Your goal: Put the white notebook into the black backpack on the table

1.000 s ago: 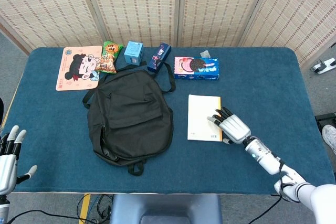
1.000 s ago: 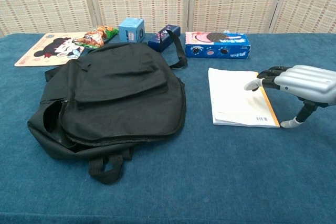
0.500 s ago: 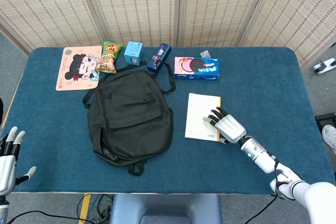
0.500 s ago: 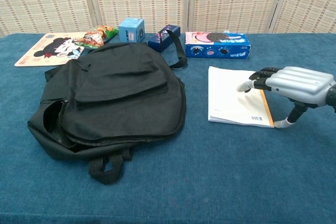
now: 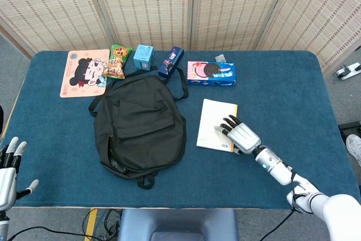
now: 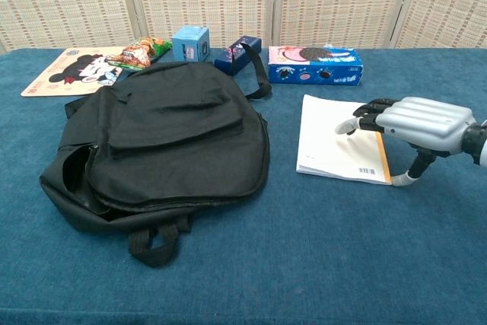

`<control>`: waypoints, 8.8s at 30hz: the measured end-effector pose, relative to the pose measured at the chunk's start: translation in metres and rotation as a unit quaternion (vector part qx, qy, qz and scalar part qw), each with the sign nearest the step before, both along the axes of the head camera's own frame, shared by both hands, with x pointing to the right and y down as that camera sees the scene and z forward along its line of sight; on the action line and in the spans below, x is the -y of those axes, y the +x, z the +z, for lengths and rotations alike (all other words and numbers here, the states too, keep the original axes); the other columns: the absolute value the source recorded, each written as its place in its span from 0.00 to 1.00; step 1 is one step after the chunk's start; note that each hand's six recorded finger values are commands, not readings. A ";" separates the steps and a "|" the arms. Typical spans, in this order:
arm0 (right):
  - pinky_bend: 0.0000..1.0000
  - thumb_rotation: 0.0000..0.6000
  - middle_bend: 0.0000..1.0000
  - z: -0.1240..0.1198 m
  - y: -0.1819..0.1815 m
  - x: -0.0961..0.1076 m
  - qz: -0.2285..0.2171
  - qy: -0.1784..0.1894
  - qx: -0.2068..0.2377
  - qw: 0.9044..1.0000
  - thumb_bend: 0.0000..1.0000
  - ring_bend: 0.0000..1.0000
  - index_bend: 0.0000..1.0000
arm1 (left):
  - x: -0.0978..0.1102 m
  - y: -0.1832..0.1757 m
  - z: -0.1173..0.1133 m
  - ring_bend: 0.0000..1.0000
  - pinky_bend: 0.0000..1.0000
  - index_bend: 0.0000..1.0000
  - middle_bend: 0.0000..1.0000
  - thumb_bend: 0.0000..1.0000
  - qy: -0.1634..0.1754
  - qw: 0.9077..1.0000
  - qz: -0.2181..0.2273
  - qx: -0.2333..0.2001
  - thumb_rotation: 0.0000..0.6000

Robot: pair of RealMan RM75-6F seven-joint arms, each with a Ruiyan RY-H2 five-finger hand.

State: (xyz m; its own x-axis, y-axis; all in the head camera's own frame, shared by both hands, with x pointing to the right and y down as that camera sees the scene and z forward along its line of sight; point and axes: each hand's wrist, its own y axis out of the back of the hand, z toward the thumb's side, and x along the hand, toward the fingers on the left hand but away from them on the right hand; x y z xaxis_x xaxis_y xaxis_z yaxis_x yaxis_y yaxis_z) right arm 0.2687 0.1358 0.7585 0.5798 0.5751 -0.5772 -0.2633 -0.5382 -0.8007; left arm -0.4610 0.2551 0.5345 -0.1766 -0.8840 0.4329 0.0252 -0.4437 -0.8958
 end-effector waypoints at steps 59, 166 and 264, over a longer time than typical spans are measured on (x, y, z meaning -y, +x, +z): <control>0.05 1.00 0.40 0.004 -0.075 0.074 0.085 0.036 0.070 0.993 0.33 0.17 0.57 | 0.007 0.001 -0.003 0.00 0.00 0.01 0.00 0.18 0.003 1.000 -0.005 -0.018 1.00; 0.15 1.00 0.47 -0.183 0.046 0.112 0.103 0.274 0.085 0.953 0.60 0.25 0.66 | 0.107 0.218 0.177 0.20 0.12 0.53 0.18 0.37 -0.138 0.924 0.262 -0.240 1.00; 0.15 1.00 0.50 -0.047 -0.259 0.032 -0.122 0.096 0.172 0.973 0.46 0.28 0.67 | 0.228 0.167 0.146 0.27 0.15 0.71 0.32 0.54 -0.145 0.931 -0.091 -0.321 1.00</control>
State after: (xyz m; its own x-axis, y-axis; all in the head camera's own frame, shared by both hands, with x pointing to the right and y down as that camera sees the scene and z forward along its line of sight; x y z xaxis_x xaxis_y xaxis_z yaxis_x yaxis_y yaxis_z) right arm 0.0094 0.1037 0.7110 0.8522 0.4744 -0.2206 -0.0631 -0.3253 -0.9435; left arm -0.2944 0.0267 0.6807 0.0662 -0.6937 0.7173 -0.5732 -0.6148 -0.5417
